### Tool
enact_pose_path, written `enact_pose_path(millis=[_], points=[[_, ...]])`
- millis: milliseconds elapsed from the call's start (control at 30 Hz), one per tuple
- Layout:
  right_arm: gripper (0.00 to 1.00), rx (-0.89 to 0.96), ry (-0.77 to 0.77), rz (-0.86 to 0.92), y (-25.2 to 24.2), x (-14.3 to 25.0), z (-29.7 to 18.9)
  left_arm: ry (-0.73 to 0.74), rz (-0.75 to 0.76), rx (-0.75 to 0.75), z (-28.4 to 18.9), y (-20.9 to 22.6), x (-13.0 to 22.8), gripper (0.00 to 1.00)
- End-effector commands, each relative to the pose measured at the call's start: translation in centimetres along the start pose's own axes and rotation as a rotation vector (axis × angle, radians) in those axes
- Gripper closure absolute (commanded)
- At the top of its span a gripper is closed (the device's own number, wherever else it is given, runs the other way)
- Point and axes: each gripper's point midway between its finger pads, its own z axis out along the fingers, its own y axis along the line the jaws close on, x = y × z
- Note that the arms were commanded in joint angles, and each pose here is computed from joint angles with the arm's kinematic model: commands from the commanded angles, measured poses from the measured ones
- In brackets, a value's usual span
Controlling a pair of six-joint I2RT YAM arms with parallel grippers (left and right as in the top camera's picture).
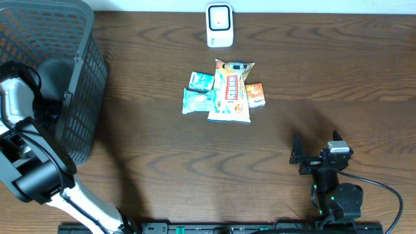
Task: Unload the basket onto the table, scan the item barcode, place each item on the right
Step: 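Move the left gripper into the basket over the dark green Zam-Buk tin, then close the left gripper on the Zam-Buk tin in the basket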
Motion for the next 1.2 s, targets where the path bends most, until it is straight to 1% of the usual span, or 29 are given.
enact_pose_path(millis=[0, 200, 433, 567, 867, 1000, 1133, 1167], points=[[0.01, 0.015, 0.005, -0.001, -0.3, 0.2, 0.0, 0.023, -0.023, 0.029, 0.0, -0.4, 0.3, 0.02], [0.01, 0.014, 0.005, -0.001, -0.3, 0.2, 0.0, 0.094, -0.033, 0.153, -0.3, -2.7, 1.4, 0.02], [0.01, 0.014, 0.005, -0.001, -0.3, 0.2, 0.0, 0.068, -0.009, 0.182, -0.4, -3.3, 0.7, 0.02], [0.01, 0.014, 0.005, -0.001, -0.3, 0.2, 0.0, 0.054, -0.046, 0.184, -0.7, -2.6, -0.1, 0.02], [0.01, 0.014, 0.005, -0.001, -0.3, 0.2, 0.0, 0.030, -0.147, 0.200, -3.1, 0.6, -1.6, 0.02], [0.01, 0.014, 0.005, -0.001, -0.3, 0.2, 0.0, 0.044, -0.161, 0.188, -3.2, 1.0, -1.3, 0.03], [0.01, 0.014, 0.005, -0.001, -0.3, 0.2, 0.0, 0.090, -0.276, 0.153, -3.1, 1.7, -0.4, 0.02], [0.01, 0.014, 0.005, -0.001, -0.3, 0.2, 0.0, 0.095, -0.281, 0.148, -3.0, 1.7, -0.3, 0.02]])
